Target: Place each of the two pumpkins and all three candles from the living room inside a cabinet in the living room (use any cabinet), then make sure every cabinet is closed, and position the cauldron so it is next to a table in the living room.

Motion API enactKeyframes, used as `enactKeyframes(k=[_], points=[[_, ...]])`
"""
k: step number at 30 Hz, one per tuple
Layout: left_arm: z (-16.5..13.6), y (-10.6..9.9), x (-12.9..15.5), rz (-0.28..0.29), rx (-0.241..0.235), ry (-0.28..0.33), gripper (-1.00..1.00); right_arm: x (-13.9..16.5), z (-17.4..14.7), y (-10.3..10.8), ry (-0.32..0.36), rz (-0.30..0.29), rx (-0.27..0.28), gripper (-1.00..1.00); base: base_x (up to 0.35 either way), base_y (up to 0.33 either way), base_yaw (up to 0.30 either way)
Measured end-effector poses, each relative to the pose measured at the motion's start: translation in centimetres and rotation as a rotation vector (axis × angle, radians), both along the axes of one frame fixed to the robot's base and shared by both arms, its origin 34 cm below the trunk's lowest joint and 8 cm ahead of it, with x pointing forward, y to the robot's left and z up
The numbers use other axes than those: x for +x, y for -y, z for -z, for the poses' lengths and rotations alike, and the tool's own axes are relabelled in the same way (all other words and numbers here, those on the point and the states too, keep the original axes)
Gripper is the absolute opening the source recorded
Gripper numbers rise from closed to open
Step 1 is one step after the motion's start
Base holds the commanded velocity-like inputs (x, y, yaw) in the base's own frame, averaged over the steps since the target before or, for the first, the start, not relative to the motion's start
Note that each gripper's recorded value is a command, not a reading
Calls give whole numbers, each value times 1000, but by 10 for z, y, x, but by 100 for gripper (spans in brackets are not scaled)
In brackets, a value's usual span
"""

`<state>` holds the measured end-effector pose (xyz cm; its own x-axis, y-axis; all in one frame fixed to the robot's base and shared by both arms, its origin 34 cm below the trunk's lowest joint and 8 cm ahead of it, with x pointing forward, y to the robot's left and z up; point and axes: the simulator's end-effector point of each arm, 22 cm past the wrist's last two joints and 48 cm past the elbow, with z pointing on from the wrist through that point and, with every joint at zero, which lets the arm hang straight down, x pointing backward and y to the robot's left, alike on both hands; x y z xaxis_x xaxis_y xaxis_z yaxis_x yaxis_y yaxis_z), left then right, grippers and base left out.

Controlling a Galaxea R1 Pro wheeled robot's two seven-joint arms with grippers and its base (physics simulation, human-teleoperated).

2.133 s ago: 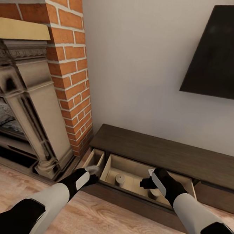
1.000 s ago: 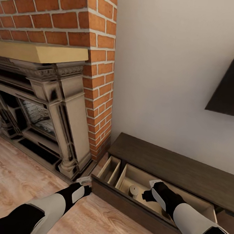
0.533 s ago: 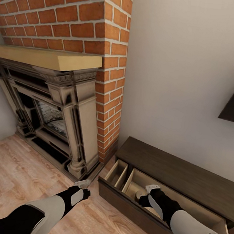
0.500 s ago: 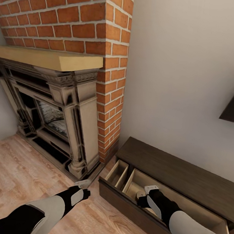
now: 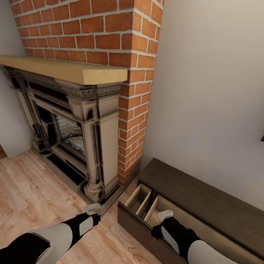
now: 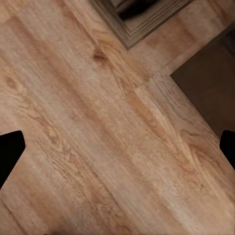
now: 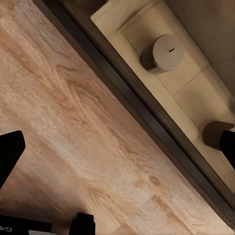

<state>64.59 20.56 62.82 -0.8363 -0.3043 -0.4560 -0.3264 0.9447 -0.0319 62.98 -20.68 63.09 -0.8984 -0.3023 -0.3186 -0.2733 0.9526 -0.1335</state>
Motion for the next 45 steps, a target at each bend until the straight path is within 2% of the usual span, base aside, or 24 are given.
enactKeyframes(k=[11, 34, 36, 37, 39, 41, 45], points=[[-2, -1, -6, -1, 2, 4, 100, 3, -8, 0, 15, -3, -2, 100, 0, 0, 140], [-18, 1, 2, 0, 1, 38, 100, 11, -24, 0, 48, -4, -4, 100, 0, 0, 102], [-20, 0, 4, -2, 2, 46, 100, 11, -25, 0, 50, -4, -4, 100, 0, 0, 117], [-24, -2, 9, -10, 7, 72, 100, 11, -26, 1, 50, -4, -5, 100, 0, 0, 124], [-27, -4, 13, -16, 11, 94, 100, 8, -25, 1, 47, -3, -5, 100, 0, 0, 130], [-32, -6, 18, -22, 16, 123, 100, -8, -13, 5, 23, 2, -9, 100, 0, 0, 147], [-37, -6, 22, -23, 18, 142, 100, -31, 3, 10, 7, 10, -11, 100, 0, 0, 155]])
